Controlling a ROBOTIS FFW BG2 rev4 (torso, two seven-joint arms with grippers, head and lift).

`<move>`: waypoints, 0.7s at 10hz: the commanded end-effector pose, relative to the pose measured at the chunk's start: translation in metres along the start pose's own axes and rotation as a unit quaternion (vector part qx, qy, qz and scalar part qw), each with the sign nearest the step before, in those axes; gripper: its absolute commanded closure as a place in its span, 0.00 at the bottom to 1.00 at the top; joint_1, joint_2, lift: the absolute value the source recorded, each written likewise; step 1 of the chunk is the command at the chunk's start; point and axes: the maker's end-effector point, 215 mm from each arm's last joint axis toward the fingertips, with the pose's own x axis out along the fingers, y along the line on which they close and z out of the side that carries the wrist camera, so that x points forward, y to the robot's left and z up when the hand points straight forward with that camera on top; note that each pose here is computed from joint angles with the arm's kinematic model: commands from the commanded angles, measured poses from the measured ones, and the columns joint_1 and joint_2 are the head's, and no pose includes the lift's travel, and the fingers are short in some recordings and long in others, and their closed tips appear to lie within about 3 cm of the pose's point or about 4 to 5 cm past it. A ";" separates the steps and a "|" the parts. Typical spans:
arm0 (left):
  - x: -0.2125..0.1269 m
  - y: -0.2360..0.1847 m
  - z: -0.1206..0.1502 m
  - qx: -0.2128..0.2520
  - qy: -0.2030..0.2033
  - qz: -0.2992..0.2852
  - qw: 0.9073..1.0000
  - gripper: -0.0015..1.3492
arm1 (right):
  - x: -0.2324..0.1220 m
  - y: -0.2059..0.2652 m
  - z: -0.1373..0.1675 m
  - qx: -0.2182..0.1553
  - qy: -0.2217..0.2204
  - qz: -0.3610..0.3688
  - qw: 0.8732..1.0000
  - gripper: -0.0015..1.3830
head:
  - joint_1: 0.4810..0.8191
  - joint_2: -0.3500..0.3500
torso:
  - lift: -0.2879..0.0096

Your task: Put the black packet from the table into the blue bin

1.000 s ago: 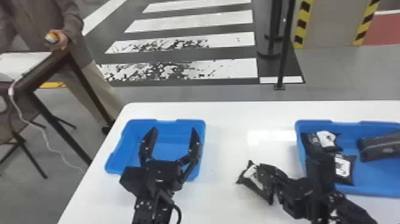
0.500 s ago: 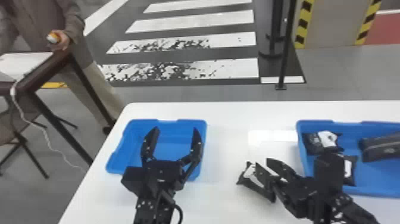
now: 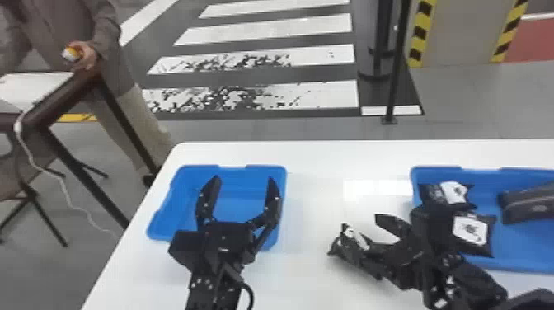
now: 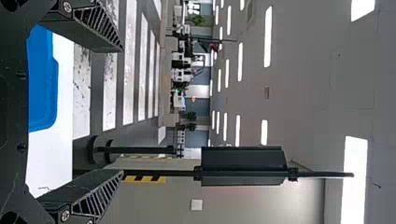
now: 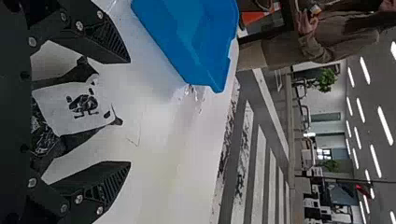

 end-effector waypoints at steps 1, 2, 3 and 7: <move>-0.001 0.002 -0.001 0.000 0.001 0.002 1.000 0.08 | 0.009 0.002 -0.008 -0.005 0.012 0.006 1.000 0.18 | 0.63 0.82 | 0.60; -0.001 0.002 -0.001 0.000 0.001 0.002 1.000 0.08 | 0.018 0.006 -0.011 -0.011 0.021 0.013 1.000 0.18 | 0.63 0.83 | 0.60; 0.000 0.000 0.000 0.000 0.000 0.001 1.000 0.08 | 0.025 0.014 -0.019 -0.016 0.038 0.023 0.999 0.18 | 0.63 0.84 | 0.60; 0.000 0.003 0.000 0.000 0.000 0.003 1.000 0.08 | 0.027 0.008 -0.058 -0.021 0.103 0.016 0.994 0.21 | 0.63 0.86 | 0.60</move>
